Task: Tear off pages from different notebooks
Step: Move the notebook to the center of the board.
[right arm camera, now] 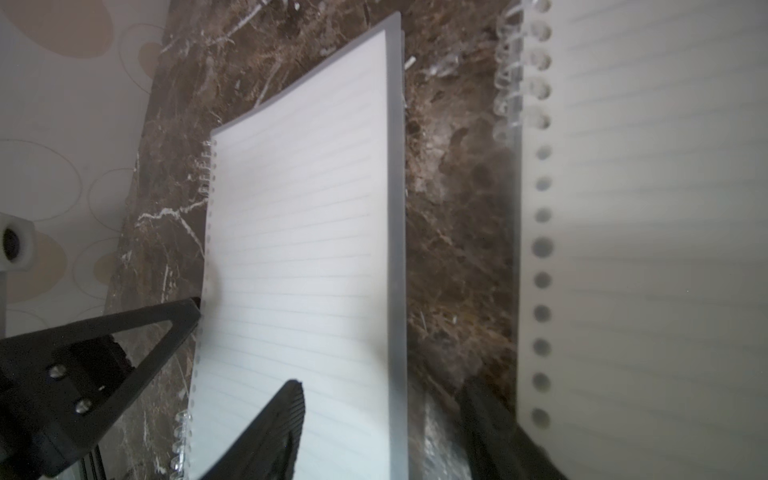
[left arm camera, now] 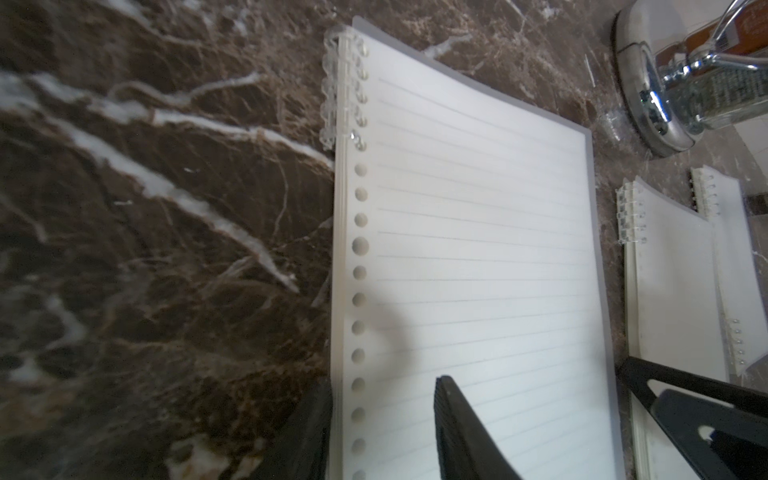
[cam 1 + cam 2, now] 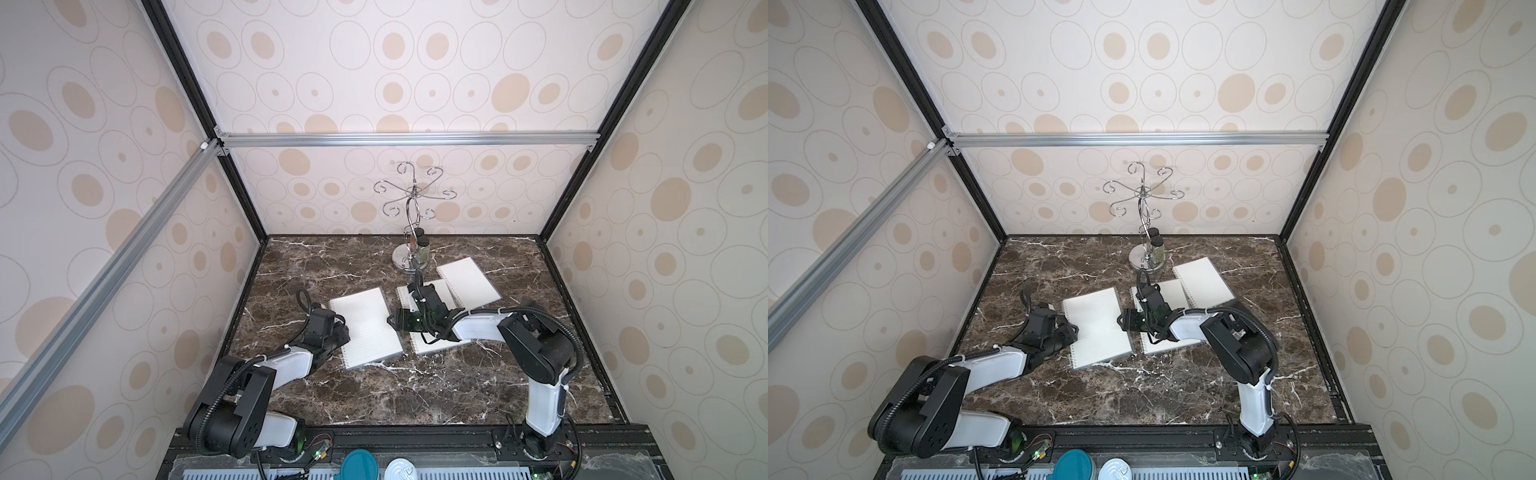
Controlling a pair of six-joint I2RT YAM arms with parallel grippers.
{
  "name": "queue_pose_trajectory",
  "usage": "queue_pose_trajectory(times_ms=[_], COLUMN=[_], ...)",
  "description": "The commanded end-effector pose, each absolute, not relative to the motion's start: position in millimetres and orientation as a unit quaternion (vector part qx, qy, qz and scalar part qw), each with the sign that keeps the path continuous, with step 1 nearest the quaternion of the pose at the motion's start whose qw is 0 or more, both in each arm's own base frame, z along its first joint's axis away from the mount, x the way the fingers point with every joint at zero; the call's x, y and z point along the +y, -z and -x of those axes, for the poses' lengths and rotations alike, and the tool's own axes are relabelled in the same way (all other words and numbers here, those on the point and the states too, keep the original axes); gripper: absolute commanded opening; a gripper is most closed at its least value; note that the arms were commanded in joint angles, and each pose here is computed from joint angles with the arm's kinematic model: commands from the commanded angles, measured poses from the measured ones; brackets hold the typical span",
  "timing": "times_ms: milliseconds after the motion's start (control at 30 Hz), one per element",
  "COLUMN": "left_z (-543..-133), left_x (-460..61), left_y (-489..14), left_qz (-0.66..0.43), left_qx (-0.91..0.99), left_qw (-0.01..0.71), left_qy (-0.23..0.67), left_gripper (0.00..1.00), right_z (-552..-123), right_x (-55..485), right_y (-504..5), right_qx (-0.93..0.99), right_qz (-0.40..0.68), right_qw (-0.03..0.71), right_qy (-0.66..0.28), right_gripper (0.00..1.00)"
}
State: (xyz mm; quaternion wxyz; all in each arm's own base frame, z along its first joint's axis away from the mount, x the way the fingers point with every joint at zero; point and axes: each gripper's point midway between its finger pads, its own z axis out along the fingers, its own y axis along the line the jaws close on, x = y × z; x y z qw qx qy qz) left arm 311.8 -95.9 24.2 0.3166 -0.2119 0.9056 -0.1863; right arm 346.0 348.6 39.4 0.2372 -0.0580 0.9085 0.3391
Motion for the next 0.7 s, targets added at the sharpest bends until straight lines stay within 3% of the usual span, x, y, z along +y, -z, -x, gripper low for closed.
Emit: queue_pose_trajectory(times_ms=[0,167,667], left_z=[-265,-264,-265], left_x=[-89,-90,-96], left_y=[21,25,28], left_qz=[0.210,0.207,0.200], left_qx=[0.941,0.943,0.945], left_qw=[0.222,0.217,0.213], left_qy=[0.145,0.145,0.150], left_gripper=[0.42,0.42,0.41], right_z=[-340,-336,-331], right_x=[350,354,376], right_y=[-30,-25,-43], right_qx=[0.915,0.913,0.881], right_qz=[0.063,0.060,0.037], right_qw=[0.218,0.205,0.184], right_qy=[-0.335,-0.348,-0.434], right_gripper=[0.63,0.53,0.53])
